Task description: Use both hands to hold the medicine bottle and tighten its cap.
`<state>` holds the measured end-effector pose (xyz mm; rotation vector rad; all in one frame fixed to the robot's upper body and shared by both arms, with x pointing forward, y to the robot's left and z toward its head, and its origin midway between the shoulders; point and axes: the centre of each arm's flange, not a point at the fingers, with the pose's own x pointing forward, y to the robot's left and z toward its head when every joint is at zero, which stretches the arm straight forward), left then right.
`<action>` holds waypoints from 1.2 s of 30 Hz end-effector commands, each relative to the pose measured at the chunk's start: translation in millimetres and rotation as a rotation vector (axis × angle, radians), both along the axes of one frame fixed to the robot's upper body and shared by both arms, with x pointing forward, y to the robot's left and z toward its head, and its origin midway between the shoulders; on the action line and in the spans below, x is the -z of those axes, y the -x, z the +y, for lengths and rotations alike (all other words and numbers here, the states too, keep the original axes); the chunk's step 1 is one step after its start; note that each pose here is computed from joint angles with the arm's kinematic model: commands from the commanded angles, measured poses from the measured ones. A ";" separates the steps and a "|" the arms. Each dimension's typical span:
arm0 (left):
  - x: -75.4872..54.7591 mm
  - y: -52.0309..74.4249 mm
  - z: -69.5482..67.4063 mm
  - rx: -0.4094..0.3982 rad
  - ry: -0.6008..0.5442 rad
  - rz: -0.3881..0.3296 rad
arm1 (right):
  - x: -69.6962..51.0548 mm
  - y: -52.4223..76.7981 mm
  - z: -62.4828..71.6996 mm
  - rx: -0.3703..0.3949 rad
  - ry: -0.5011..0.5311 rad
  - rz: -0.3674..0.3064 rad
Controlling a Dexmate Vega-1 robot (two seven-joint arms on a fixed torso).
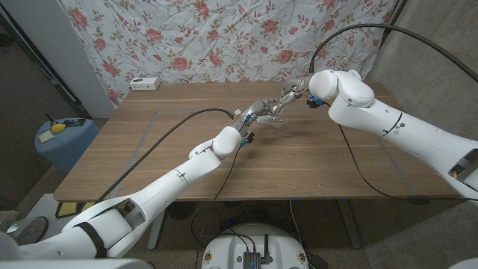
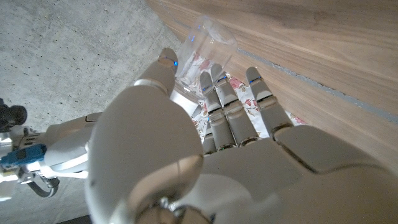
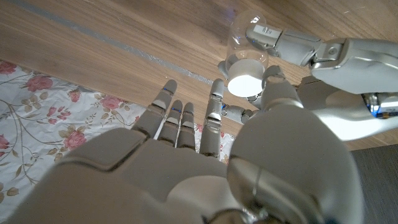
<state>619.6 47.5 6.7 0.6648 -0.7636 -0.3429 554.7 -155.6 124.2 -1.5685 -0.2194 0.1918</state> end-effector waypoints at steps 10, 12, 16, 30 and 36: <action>2.3 2.3 -2.1 0.000 0.000 0.003 | 5.4 1.0 -0.7 -0.013 -0.011 -0.036; 2.6 2.5 -2.4 0.000 0.001 0.004 | 5.7 1.5 -0.8 -0.013 -0.011 -0.046; 2.9 2.8 -2.7 0.001 0.001 0.004 | 5.9 1.9 -1.4 -0.012 -0.014 -0.053; 3.9 3.0 -3.9 0.002 0.001 0.006 | 9.5 0.9 -2.3 -0.002 -0.023 -0.059; 4.2 2.7 -4.4 0.003 0.004 0.006 | 11.2 0.2 -2.5 0.008 -0.018 -0.070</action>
